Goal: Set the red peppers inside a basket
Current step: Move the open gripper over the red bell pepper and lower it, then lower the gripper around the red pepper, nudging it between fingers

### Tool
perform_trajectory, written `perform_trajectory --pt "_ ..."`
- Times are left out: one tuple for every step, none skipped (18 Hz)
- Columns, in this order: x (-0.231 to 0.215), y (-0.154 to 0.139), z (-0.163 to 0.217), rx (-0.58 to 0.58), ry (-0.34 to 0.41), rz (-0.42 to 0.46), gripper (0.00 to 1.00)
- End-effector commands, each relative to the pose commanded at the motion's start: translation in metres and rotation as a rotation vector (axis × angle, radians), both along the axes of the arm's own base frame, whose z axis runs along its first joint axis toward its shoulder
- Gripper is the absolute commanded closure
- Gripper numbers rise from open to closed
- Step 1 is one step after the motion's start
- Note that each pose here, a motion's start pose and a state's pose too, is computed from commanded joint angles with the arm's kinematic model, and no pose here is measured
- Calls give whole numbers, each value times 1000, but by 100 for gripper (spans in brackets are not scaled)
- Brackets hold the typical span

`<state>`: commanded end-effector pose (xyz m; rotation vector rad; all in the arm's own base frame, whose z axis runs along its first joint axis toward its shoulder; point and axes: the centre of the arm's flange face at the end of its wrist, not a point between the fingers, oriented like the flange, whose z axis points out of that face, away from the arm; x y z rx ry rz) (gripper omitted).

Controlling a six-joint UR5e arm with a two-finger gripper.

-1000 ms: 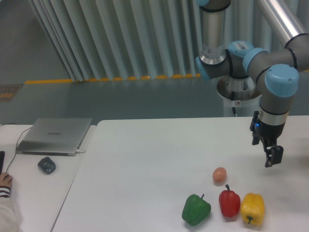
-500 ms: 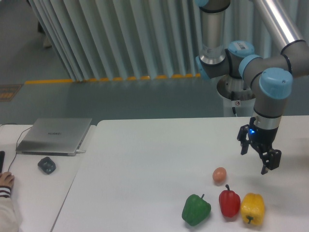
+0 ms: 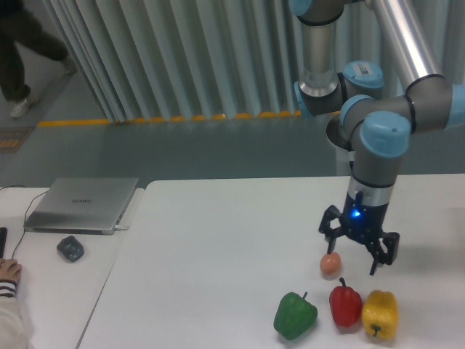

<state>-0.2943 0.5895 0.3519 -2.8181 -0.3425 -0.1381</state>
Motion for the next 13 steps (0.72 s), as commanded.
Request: perform_trajectory --pt "3 6 -7 1 -6 29 0" --pt "2 9 -11 -1 -5 62 0" --pt "4 13 -17 -9 -1 93 0" --pt "7 17 -22 -21 2 110 0" --pt "9 19 -25 -29 5 106 0" --pt "10 21 -32 -38 1 105 0" --pt "9 23 -32 -37 2 105 0" --pt "10 24 -33 -38 1 103 0" --pt "9 24 -36 -42 -1 103 0" --pt "8 24 -38 -48 0 104 0" --pt "6 22 -40 -58 9 107 0" --pt "4 21 -40 -61 13 109 0" --pt "2 21 -39 -57 15 109 0"
